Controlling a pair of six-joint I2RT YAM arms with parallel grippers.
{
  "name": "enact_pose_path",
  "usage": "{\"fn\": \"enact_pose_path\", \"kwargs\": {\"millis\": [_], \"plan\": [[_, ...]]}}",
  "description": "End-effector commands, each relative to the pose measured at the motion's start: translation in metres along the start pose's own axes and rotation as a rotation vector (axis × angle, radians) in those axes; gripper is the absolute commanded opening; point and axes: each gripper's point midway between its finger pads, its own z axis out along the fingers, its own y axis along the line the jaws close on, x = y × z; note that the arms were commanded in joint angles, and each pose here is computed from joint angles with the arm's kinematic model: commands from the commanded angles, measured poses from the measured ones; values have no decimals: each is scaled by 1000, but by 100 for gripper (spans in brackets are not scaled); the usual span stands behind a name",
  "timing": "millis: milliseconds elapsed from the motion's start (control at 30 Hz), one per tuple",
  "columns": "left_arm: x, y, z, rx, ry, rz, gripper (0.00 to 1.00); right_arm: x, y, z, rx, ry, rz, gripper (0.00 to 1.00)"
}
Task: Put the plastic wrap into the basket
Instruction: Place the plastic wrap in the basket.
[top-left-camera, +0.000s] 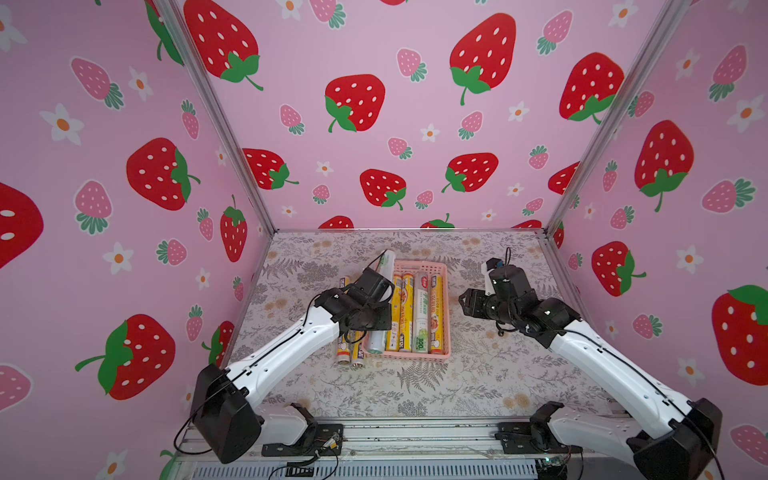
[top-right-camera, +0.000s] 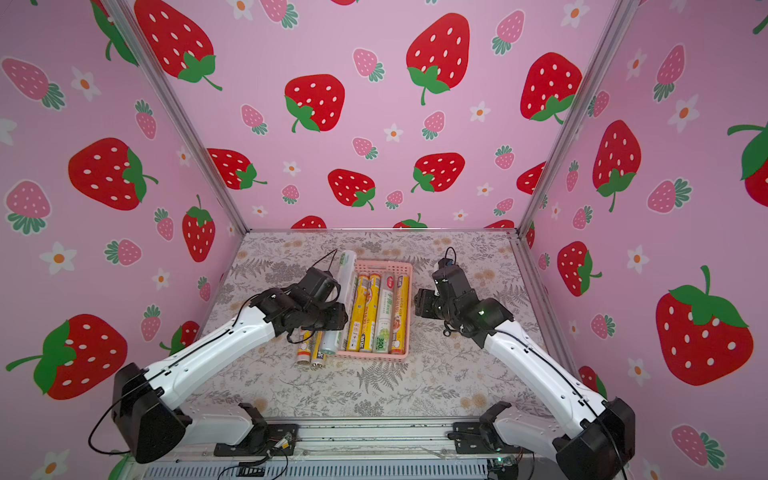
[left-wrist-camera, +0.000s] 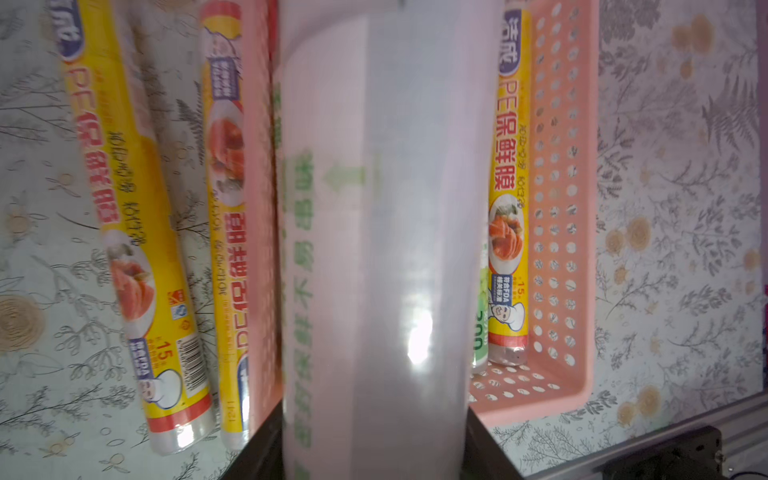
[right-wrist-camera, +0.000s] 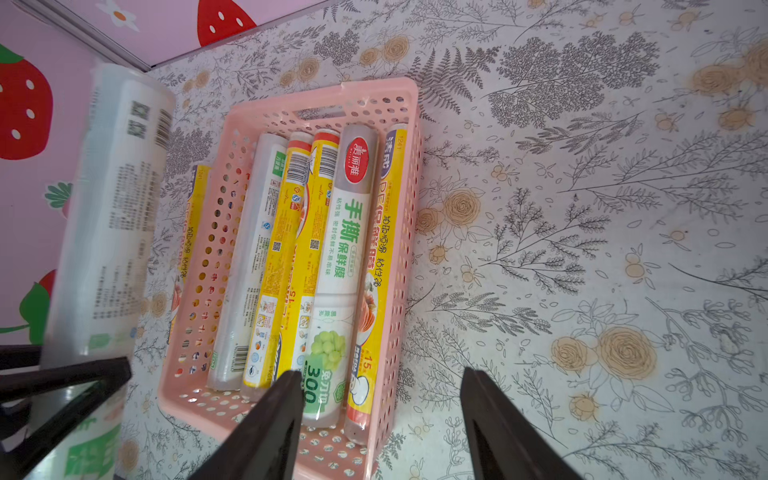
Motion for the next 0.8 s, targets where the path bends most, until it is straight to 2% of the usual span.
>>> {"fn": "enact_pose_path", "kwargs": {"millis": [0,333,767], "plan": [[-31,-42,-4,95,-94,5,39,9,-9,-1,18,21,13,65],[-26,-84,41,136,-19,11,39,17,-14,-2,22,29,17,65],[-24,-97,79,111,15,-10,40,21,-16,-2,17,35,10,65]]}}
